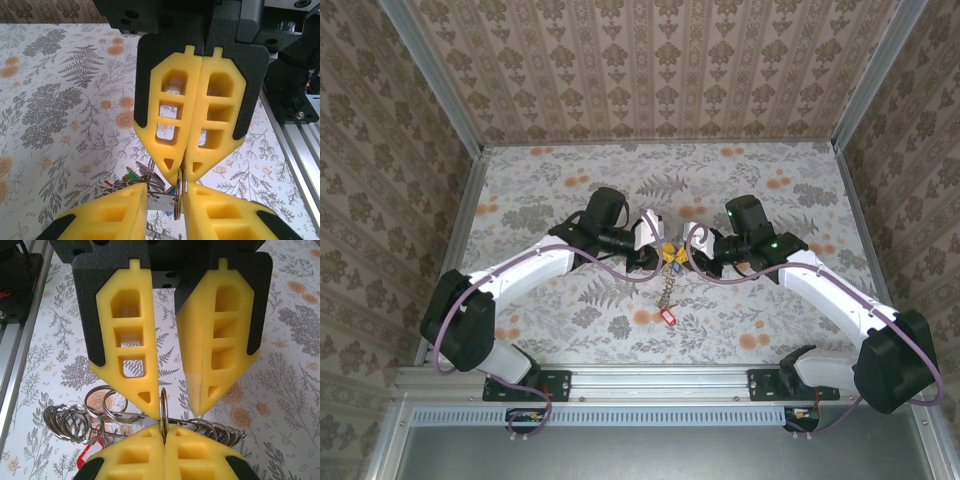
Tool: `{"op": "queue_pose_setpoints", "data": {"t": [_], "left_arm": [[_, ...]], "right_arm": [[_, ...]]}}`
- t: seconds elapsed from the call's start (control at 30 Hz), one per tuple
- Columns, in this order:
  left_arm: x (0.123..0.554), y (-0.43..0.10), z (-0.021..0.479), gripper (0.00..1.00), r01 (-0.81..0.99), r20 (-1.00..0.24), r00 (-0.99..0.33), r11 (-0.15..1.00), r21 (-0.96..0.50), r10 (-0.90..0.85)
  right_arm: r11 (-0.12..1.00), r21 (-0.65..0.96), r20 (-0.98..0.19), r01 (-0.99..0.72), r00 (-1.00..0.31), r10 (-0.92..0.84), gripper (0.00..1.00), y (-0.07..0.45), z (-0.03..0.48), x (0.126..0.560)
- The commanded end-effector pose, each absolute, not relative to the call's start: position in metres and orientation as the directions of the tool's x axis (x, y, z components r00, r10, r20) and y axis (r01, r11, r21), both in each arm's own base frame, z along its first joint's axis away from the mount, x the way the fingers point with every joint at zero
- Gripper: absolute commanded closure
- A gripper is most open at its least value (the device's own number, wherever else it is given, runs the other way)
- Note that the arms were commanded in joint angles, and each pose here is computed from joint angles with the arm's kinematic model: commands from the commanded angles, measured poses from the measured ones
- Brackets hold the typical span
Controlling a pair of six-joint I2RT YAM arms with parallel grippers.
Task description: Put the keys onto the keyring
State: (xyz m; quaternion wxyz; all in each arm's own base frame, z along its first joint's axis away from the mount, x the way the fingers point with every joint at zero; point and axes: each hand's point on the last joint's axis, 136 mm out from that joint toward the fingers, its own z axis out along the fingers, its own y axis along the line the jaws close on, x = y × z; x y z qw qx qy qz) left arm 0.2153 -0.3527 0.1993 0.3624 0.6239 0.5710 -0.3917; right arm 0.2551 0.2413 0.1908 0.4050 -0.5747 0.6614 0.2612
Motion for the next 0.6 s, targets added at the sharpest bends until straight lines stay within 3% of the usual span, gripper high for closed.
{"op": "queue_pose_setpoints", "data": {"t": [0.0,0.17,0.27,0.57], "left_arm": [[0.218,-0.355,0.206,0.76,0.995,-0.899,0.075,-0.092,0.039,0.432],[0.215,-0.357,0.206,0.87,0.993,-0.895,0.076,-0.111,0.03,0.439],[0.213,-0.357,0.207,0.99,0.993,-0.897,0.074,-0.118,0.024,0.436],[0.213,-0.36,0.219,1.0,0.994,-0.939,0.048,-0.11,0.011,0.34]], "right_arm": [[0.181,-0.172,-0.852,-0.968,0.054,-0.521,1.0,0.246,0.211,0.253],[0.187,-0.178,-0.861,-0.966,0.061,-0.505,1.0,0.247,0.214,0.252],[0.191,-0.184,-0.864,-0.964,0.066,-0.499,1.0,0.246,0.216,0.251],[0.326,-0.113,-0.875,-0.939,-0.062,-0.48,0.84,0.231,0.182,0.261]]}}
